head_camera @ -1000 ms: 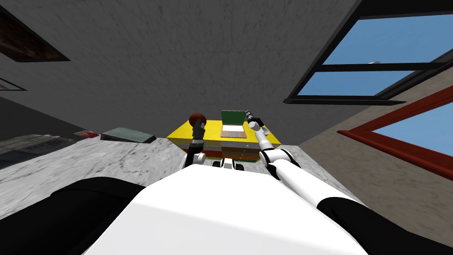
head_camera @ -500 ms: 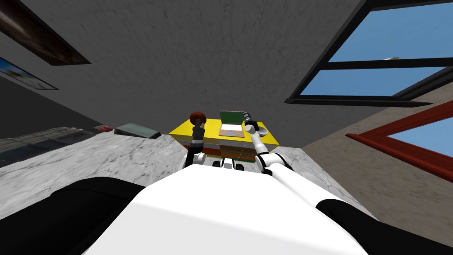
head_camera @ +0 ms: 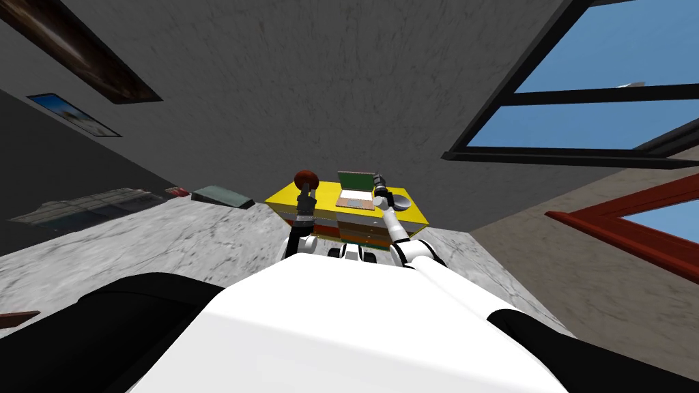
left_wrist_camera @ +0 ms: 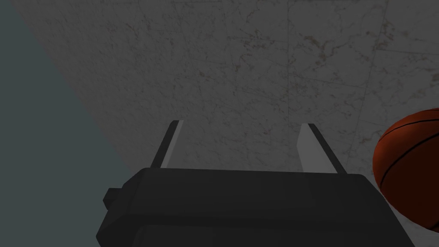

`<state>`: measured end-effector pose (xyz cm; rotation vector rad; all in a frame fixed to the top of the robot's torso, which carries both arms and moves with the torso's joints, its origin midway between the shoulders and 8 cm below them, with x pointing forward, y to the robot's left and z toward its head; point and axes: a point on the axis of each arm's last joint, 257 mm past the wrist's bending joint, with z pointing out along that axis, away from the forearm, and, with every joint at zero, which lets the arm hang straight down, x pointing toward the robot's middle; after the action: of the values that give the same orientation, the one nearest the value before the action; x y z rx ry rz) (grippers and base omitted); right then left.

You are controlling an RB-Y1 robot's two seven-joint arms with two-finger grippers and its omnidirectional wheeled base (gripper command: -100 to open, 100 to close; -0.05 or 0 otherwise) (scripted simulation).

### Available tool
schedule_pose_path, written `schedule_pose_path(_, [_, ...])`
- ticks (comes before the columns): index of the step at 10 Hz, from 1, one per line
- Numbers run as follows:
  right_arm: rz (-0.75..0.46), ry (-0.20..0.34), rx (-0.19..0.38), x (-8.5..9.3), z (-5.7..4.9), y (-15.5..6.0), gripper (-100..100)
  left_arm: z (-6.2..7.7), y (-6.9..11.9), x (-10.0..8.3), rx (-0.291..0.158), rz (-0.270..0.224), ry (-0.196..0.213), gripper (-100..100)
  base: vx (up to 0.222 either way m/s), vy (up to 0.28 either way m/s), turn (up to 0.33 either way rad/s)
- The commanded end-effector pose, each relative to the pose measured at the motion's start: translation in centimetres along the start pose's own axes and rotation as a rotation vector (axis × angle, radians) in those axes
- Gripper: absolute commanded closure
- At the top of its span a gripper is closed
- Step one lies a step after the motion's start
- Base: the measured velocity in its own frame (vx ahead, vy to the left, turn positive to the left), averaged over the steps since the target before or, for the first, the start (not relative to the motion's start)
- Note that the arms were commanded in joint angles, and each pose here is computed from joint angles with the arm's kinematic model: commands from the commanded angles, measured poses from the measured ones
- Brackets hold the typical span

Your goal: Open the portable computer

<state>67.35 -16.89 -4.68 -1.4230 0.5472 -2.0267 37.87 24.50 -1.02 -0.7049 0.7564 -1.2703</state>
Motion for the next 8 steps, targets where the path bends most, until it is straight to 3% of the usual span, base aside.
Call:
schedule_pose_path(1, [-0.005,0.019,-0.001,0.0,-0.4,-0.2,100,0.0,0.0,0.0,0.000,0.000,0.000,0,-0.020,-0.041,0.017])
schedule_pose_path(2, [-0.029,0.041,-0.005,-0.3,-2.0,0.8,100,0.0,0.0,0.0,0.000,0.000,0.000,0,0.032,-0.024,0.120])
schedule_pose_path(4, [-0.029,0.070,-0.005,0.5,-2.0,0.8,100,0.0,0.0,0.0,0.000,0.000,0.000,0,0.022,-0.020,0.048])
schedule_pose_path(5, [-0.050,0.074,-0.006,-0.2,-3.7,1.7,100,0.0,0.0,0.0,0.000,0.000,0.000,0,0.038,-0.021,0.108])
schedule_pose_path(7, [-0.050,0.115,-0.005,0.9,-3.7,1.7,100,0.0,0.0,0.0,0.000,0.000,0.000,0,0.022,-0.015,0.043])
schedule_pose_path(8, [-0.070,0.118,-0.003,0.2,-5.5,2.5,100,0.0,0.0,0.0,0.000,0.000,0.000,0,0.036,-0.013,0.121])
